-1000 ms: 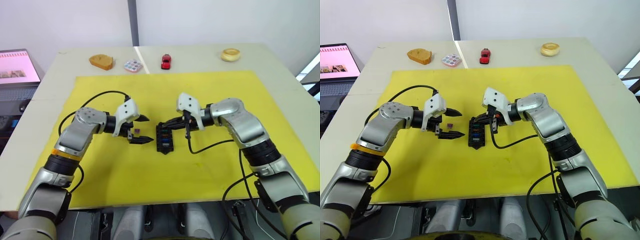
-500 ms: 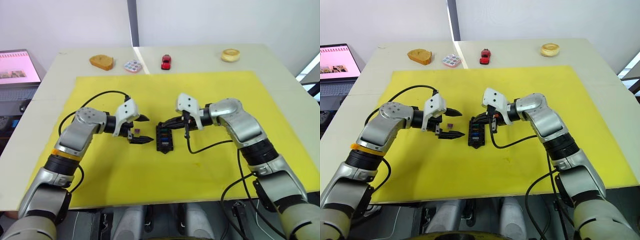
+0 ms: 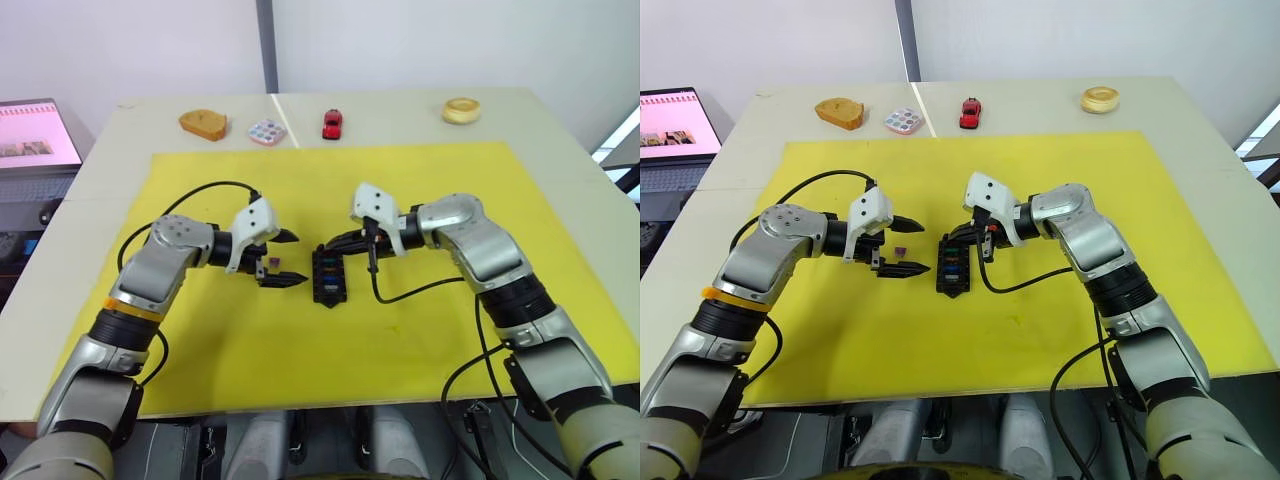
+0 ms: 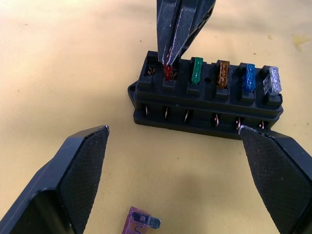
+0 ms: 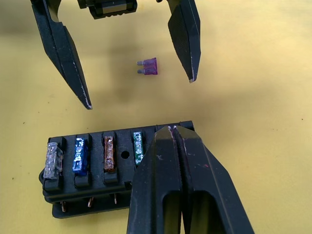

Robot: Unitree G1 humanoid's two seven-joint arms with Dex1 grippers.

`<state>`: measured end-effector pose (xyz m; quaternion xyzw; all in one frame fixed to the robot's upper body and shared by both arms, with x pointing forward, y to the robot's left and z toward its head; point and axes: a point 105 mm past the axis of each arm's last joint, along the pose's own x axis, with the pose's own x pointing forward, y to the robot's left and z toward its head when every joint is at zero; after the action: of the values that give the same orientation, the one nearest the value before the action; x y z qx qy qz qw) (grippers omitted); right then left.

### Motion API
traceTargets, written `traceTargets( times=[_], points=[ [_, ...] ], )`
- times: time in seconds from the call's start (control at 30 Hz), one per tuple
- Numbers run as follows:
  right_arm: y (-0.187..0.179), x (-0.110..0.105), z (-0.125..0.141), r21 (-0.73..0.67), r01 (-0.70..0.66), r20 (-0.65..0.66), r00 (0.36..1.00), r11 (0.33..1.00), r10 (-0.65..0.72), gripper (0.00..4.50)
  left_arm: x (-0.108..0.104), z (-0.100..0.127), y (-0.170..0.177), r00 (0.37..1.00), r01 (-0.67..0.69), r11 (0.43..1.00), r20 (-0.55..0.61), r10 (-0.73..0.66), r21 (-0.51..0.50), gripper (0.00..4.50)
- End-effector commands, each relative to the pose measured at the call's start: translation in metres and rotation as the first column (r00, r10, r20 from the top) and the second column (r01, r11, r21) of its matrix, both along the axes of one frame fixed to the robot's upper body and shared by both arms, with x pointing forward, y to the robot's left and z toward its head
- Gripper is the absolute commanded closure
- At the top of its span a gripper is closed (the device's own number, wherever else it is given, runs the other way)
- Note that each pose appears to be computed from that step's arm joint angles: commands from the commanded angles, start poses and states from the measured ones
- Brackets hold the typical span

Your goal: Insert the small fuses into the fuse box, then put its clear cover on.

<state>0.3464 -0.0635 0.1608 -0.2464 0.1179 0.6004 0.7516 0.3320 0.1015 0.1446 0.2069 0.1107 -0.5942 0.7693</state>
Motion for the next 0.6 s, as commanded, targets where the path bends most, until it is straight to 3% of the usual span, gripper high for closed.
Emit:
traceTargets(
  times=[0.03,0.6],
  points=[
    [0.001,0.001,0.002,-0.013,-0.001,0.013,1.0,1.0,0.001,4.44,-0.001,0.01,-0.002,0.999,0.009,1.0,0.043,-0.009,-0.013,0.0],
    [-0.004,-0.003,-0.017,-0.104,-0.015,-0.018,1.0,0.994,0.013,4.44,-0.001,0.01,-0.001,0.999,0.002,1.0,0.04,-0.001,-0.018,0.0]
  ],
)
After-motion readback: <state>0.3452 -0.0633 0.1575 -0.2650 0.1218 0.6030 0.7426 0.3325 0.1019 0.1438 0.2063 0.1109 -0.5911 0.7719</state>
